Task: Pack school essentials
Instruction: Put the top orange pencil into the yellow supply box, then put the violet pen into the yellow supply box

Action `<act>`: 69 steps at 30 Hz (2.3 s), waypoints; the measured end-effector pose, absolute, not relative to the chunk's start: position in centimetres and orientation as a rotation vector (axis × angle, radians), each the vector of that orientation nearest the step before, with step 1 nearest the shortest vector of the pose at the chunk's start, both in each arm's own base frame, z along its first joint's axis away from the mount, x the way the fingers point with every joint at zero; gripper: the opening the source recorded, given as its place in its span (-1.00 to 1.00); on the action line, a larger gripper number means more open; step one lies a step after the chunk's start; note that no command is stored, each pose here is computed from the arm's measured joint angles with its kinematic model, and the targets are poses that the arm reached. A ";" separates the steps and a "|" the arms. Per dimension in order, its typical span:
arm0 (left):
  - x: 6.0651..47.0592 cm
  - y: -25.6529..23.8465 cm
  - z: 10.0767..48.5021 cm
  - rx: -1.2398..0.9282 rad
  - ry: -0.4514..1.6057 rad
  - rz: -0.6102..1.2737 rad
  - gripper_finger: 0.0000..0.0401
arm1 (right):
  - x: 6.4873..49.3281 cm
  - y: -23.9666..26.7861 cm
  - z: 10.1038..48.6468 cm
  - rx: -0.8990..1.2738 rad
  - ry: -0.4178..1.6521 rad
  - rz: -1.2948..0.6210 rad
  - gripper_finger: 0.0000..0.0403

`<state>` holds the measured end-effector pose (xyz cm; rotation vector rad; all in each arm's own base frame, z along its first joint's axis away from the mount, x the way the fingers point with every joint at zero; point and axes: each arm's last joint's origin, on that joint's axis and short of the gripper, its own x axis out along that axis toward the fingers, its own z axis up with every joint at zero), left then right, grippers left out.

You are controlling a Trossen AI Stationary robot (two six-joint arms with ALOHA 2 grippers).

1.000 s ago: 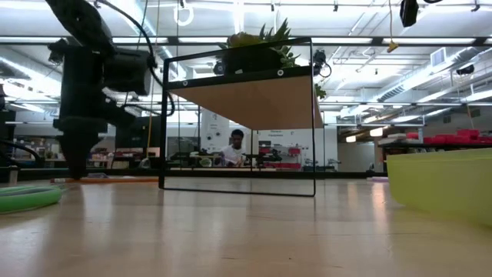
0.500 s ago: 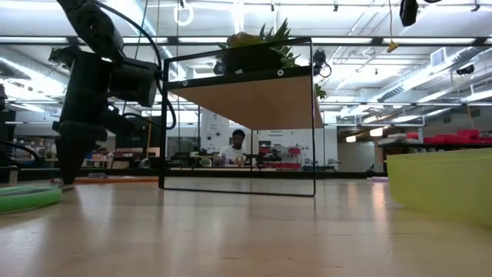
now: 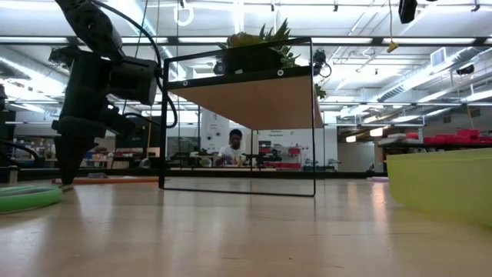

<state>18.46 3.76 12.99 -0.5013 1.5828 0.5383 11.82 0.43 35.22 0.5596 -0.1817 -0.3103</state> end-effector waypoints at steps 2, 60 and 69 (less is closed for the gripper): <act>18.4 3.8 13.0 -0.497 1.579 0.541 -0.96 | 11.8 0.4 35.2 0.560 -0.182 -0.311 -0.96; 19.1 4.1 18.7 -0.438 1.030 0.474 -0.66 | 13.2 -5.2 26.1 0.813 0.579 -0.934 -0.42; 19.7 4.4 19.3 -0.443 0.919 0.528 -0.71 | 14.0 -8.4 24.3 0.813 0.771 -0.928 -0.48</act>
